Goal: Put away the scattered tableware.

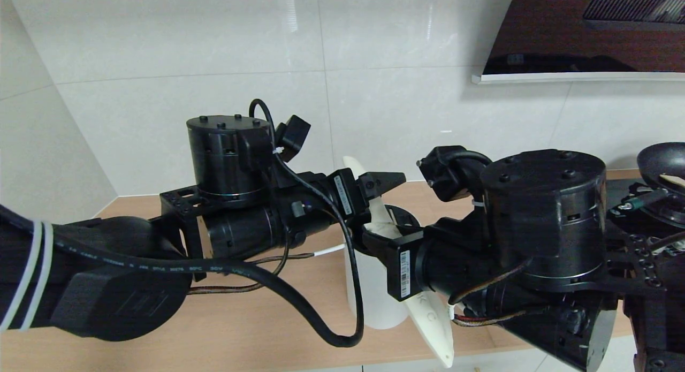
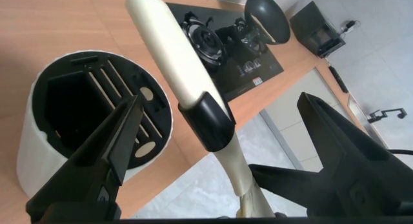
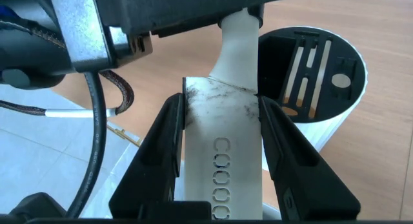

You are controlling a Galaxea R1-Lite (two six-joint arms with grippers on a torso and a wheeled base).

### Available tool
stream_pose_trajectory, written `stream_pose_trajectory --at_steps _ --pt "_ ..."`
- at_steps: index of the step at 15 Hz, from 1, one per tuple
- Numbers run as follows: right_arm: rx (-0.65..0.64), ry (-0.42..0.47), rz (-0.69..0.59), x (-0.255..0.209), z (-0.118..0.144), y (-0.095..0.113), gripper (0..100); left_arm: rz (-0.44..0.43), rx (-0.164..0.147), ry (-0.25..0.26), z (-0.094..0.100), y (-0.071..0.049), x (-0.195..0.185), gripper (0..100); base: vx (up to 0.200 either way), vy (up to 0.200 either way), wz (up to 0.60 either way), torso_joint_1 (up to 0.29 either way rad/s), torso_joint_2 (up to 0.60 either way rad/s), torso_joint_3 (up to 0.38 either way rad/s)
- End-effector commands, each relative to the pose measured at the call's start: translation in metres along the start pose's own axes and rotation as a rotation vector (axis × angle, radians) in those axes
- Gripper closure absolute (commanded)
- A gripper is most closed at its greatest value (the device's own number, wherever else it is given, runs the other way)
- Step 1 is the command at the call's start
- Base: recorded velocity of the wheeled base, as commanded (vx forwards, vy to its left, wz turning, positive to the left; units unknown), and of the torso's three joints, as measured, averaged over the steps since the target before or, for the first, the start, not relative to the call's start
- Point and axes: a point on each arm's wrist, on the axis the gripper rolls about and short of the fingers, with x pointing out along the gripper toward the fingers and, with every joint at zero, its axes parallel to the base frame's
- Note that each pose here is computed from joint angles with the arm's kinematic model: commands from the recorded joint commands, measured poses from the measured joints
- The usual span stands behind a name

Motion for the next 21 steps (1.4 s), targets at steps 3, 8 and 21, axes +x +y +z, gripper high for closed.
stream_pose_trajectory --at_steps 3,8,21 --pt "0.001 -0.004 0.0 -0.0014 0.0007 -0.0001 100 -0.001 0.0 0.0 0.0 -0.0002 -0.0006 0 0.0 0.0 0.0 0.0 0.0 0.0" --pt "0.0 -0.004 -0.002 -0.0018 0.0007 -0.0003 100 -0.001 -0.001 0.003 -0.0003 0.0001 -0.0002 100 0.0 0.0 0.0 0.0 0.0 0.0" --pt "0.007 -0.019 -0.01 -0.0048 0.004 -0.0008 0 -0.008 0.0 -0.008 0.0009 -0.0008 -0.0001 100 0.0 0.0 0.0 0.0 0.0 0.0"
